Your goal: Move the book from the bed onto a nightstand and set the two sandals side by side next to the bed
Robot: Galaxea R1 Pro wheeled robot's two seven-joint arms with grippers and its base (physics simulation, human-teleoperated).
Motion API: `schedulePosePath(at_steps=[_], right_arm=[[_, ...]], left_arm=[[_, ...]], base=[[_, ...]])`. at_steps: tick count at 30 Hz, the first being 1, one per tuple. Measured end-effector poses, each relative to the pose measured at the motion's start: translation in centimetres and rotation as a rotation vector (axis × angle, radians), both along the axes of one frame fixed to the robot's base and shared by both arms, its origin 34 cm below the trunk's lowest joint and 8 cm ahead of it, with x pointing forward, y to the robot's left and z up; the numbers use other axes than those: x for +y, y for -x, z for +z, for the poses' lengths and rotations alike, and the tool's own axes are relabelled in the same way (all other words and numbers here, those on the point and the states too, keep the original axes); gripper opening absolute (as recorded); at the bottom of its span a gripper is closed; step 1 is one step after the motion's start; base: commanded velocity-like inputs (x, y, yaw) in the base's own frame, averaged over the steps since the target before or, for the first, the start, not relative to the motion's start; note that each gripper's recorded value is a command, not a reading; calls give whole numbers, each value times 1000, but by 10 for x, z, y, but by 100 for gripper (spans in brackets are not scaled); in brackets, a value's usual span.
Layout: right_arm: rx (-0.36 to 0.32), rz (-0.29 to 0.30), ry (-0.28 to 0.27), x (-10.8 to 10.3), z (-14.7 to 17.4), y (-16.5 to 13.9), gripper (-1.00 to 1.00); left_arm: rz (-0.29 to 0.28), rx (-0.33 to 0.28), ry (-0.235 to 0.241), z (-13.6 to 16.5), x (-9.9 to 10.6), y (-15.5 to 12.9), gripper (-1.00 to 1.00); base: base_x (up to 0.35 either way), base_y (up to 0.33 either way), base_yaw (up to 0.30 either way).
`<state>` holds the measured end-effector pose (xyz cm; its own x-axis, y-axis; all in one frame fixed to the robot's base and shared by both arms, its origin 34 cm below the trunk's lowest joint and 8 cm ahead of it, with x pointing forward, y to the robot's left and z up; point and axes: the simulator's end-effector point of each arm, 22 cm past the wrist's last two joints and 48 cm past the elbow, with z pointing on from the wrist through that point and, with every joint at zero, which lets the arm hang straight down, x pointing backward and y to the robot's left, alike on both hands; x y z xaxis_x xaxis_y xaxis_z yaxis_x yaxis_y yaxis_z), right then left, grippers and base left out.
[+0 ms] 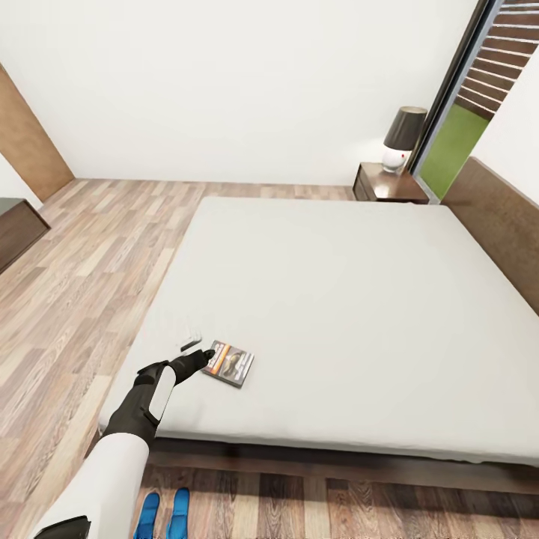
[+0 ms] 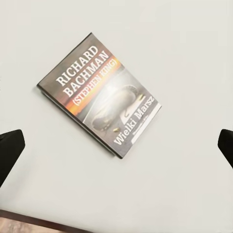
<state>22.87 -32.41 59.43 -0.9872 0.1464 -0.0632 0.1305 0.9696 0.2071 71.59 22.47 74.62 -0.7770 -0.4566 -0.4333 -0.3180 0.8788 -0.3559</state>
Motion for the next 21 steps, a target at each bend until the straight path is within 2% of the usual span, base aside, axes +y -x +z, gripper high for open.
schedulePosePath(at_steps=[21], right_arm=[[33, 0, 0, 0, -4, 13, 100]], left_arm=[[0, 31, -1, -19, 0, 8, 100]], base=[[0, 0, 0]])
